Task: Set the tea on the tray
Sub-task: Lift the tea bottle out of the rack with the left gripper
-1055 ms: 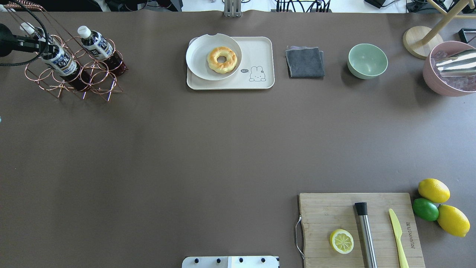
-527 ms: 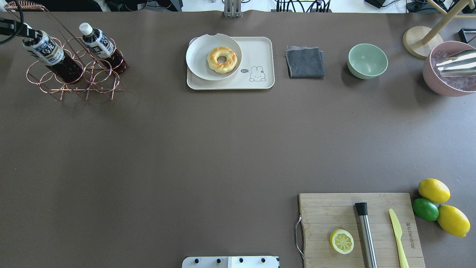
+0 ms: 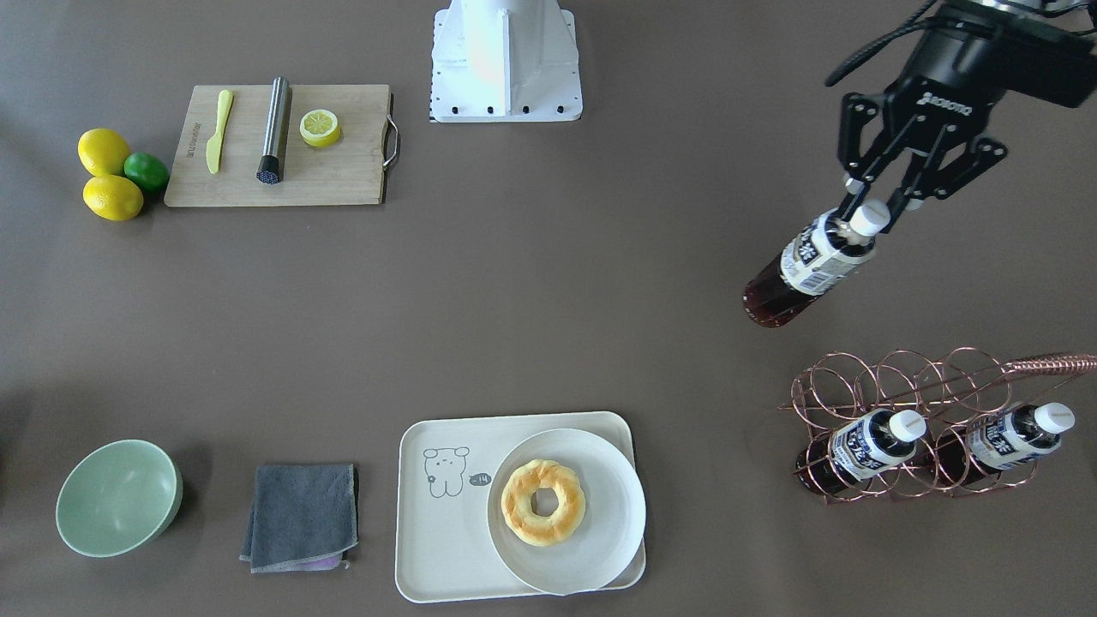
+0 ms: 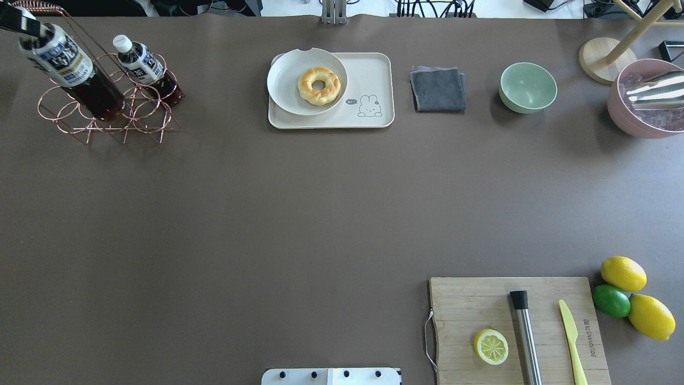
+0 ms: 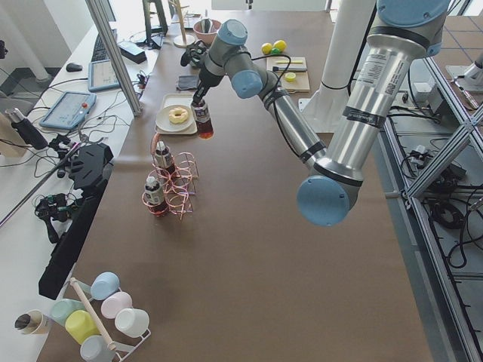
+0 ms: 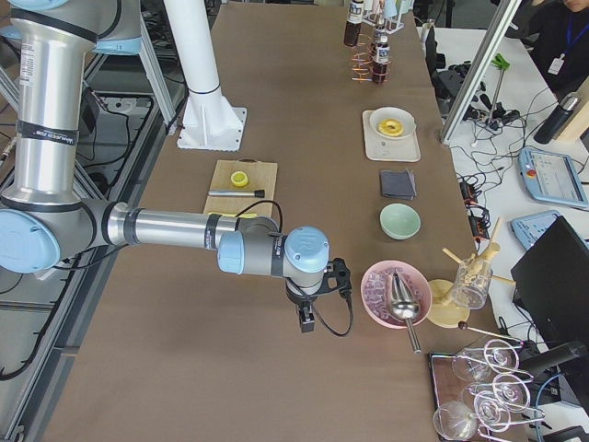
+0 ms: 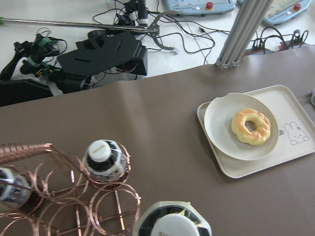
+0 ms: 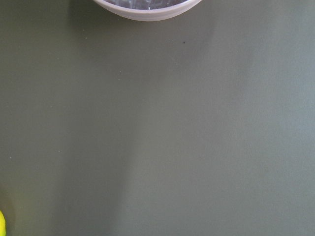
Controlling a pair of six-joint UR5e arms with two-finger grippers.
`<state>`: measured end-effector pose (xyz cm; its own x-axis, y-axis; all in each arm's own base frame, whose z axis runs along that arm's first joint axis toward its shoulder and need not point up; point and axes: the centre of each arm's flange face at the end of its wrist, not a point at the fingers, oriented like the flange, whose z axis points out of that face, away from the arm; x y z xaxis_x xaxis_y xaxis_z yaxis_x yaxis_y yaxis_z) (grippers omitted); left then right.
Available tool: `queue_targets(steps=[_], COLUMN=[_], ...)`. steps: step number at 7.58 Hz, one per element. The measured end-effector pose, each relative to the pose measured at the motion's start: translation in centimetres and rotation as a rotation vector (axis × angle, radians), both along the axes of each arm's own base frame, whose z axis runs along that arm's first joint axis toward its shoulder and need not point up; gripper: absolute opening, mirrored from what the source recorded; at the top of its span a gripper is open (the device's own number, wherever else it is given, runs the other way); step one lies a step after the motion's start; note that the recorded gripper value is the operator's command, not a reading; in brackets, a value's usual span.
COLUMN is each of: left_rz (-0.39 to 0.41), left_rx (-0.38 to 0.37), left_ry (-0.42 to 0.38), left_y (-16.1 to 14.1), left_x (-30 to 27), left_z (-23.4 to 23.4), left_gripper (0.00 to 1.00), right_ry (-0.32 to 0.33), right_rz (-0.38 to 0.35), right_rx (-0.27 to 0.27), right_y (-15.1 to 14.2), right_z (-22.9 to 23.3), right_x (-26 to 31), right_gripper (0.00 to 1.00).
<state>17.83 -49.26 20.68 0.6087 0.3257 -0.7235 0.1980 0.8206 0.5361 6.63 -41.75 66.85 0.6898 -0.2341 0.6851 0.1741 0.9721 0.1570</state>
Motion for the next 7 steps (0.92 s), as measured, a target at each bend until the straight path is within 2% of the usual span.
queue_targets(steps=[4,7], left_rz=[-0.020,-0.018], left_rx=[0.055,0.087], left_ry=[0.028,0.013], left_y=[5.5,10.0], left_x=[20.2,29.5], left_z=[-7.4,-10.1], left_gripper=[0.00,0.00], right_ry=[-0.001,-0.002], right_rz=[0.000,0.000], right_rx=[-0.001,0.000], right_y=[0.0,0.0], right_z=[0.0,0.0], right_x=[0.0,0.0], right_gripper=[1.00,1.00])
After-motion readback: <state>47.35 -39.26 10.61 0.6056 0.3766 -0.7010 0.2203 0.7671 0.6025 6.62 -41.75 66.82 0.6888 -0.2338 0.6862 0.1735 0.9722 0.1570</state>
